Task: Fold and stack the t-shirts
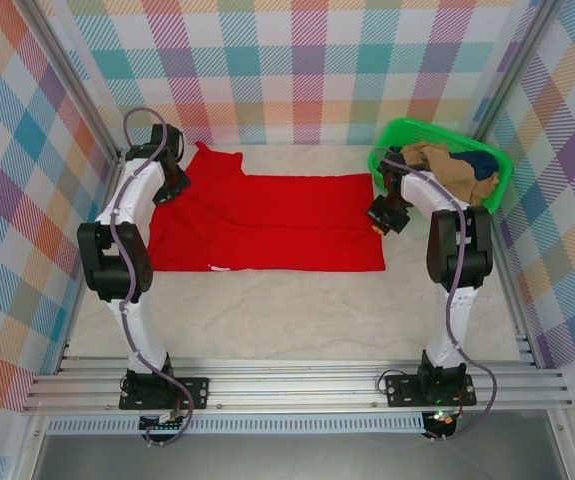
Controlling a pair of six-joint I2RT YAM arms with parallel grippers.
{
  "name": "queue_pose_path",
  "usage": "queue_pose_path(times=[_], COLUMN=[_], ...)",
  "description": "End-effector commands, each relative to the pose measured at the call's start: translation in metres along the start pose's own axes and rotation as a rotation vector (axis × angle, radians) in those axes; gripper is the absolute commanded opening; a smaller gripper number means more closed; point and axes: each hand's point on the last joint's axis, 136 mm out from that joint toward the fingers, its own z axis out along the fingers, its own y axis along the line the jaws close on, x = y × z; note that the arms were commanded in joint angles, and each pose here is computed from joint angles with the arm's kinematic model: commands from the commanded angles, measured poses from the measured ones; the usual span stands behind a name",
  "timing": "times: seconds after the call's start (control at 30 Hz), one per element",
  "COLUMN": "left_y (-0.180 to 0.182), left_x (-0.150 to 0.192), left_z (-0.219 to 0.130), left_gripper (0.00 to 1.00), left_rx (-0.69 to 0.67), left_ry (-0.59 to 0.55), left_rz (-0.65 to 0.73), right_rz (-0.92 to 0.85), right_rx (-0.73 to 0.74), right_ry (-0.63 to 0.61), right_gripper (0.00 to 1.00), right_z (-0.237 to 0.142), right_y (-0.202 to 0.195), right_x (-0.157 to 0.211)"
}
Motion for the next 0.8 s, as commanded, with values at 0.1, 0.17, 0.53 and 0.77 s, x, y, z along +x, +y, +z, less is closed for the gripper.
queue_pose_path(times=[0.1, 0.17, 0.53, 0.77], left_y=[-0.014, -0.008, 0.110, 0.162], left_x=[-0.014, -0.014, 0.030, 0.111], left_z=[0.004, 0.008, -0.010, 0.032], left_gripper=[0.00, 0.00, 0.65, 0.64], left_rx=[0.030, -0.009, -0.212, -0.045], left_ry=[-0.012, -0.007, 0.177, 0.441], left_rz=[-0.003, -0.005, -0.271, -0.753], right_rz=[-0.009, -0.013, -0.041, 0.001], right_rx=[0.029, 0.028, -0.080, -0.245], right_ry=[0.006, 0.007, -0.044, 0.120], right_gripper=[0.00, 0.04, 0.52, 0.51], right_z=[0.001, 0.001, -0.059, -0.034], right_y=[-0.004, -0.003, -0.015, -0.028], right_x=[-0.002, -0.003, 0.030, 0.093])
